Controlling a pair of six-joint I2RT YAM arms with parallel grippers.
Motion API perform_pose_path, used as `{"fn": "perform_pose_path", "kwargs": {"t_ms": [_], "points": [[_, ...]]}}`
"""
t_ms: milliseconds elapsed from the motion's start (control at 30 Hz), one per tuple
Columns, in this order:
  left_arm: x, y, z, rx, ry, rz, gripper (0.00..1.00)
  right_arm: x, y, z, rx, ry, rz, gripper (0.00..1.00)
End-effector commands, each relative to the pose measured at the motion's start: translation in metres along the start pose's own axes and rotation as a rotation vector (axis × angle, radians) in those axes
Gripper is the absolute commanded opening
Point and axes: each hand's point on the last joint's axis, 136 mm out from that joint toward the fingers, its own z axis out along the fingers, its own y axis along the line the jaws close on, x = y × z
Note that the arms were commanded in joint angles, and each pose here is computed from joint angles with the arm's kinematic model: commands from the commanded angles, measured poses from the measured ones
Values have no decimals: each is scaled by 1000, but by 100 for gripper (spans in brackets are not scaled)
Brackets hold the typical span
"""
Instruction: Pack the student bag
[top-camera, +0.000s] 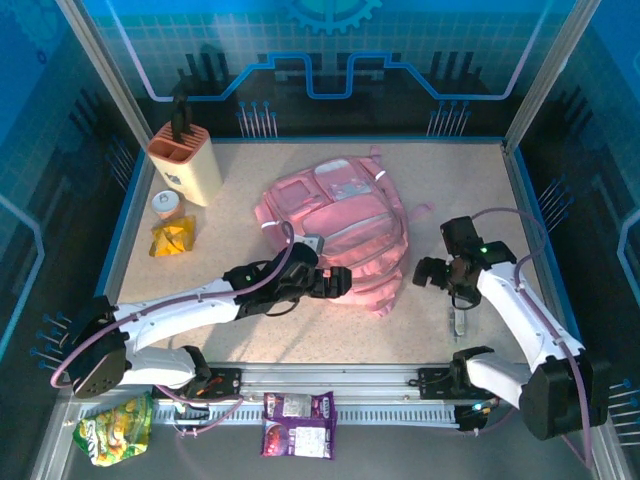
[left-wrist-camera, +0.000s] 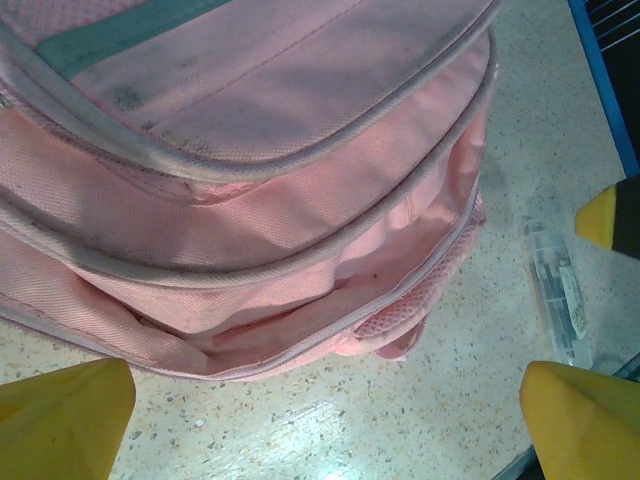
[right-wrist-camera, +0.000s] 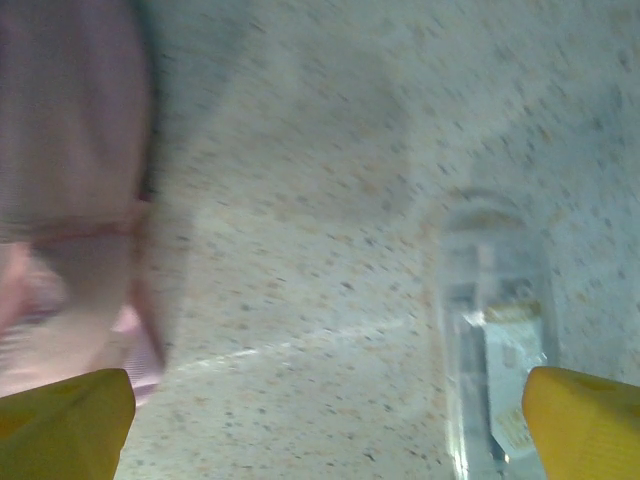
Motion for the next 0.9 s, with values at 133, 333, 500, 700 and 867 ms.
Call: {"fn": "perform_pose_path", "kwargs": {"t_ms": [133, 333, 500, 700, 867], "points": [[2, 3, -2, 7, -31, -39, 99, 26, -39, 19, 169, 62, 201, 100], [5, 6, -4, -1, -25, -26, 99, 33, -47, 34, 185, 73, 280, 100], [1, 8, -7, -6, -45, -21, 99, 42, -43, 50, 167, 136, 306, 100], [-1, 11, -8, -25, -53, -14, 99, 53, -19, 62, 71, 193, 306, 100], [-2, 11, -6, -31, -52, -20, 99, 47, 4, 45, 94, 116, 162, 95]]}}
